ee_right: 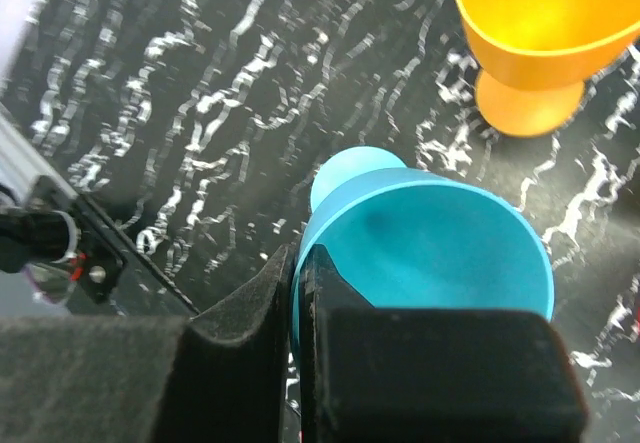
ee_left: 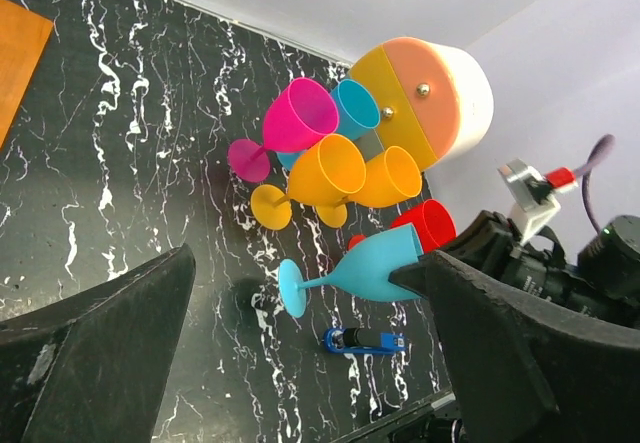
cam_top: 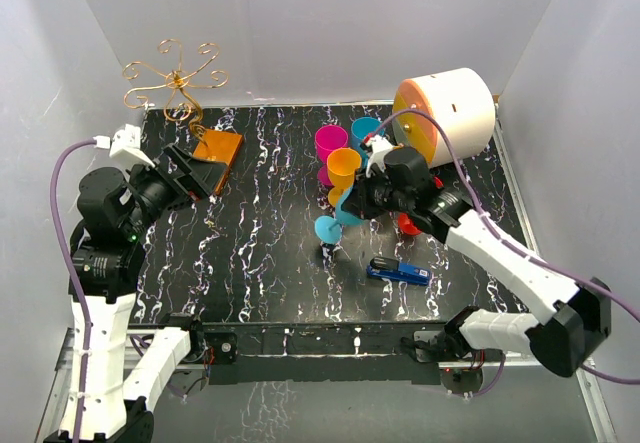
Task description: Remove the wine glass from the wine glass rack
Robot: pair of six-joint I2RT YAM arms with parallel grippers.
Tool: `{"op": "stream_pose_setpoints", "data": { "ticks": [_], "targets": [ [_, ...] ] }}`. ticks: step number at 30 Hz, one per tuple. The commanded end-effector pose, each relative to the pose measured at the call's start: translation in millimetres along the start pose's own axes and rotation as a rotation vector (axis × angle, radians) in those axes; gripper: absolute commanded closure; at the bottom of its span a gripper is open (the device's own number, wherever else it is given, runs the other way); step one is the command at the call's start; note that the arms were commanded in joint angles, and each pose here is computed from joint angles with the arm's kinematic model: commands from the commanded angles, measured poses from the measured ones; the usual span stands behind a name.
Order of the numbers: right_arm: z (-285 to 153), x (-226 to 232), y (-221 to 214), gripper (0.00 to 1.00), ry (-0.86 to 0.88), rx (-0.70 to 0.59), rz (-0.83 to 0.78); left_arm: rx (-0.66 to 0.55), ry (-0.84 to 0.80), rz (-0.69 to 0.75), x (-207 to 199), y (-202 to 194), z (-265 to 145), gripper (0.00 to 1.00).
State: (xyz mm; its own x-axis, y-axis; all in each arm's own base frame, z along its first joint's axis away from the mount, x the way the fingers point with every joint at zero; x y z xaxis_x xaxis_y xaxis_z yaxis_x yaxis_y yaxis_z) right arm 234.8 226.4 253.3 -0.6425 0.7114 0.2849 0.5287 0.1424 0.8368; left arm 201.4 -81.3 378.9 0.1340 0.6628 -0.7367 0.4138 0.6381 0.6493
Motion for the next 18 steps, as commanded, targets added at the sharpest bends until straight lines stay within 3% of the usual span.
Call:
{"op": "stream_pose_setpoints", "data": {
  "ticks": [1, 6, 18],
  "targets": [
    [1, -20, 3, 1.0, -0.147, 0.119, -0.052, 0.007, -0.009, 0.013, 1, -3, -1, 0.01],
    [7, -47, 16, 1.0, -0.35, 0.156, -0.062, 0.005, 0.004, 0.028, 1, -3, -6, 0.01],
    [37, -69, 23, 1.0, -0.455, 0.212, -0.113, 0.0, 0.009, 0.044, 0, -3, -14, 0.01]
  ]
}}
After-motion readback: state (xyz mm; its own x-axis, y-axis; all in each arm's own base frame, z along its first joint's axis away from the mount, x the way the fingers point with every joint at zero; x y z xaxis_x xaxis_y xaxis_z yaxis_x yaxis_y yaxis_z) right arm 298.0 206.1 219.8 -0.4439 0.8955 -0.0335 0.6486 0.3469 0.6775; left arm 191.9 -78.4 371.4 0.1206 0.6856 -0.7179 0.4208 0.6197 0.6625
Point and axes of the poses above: each gripper's point midway between its finger pads, its own z axis out along the fingers, its own x axis along the line the jaws close on, y = z × x, the point moved 4 cm from there along -z, back along the fingers, and after that the axes turned 9 degrees about -z, right-handed, at the moved point
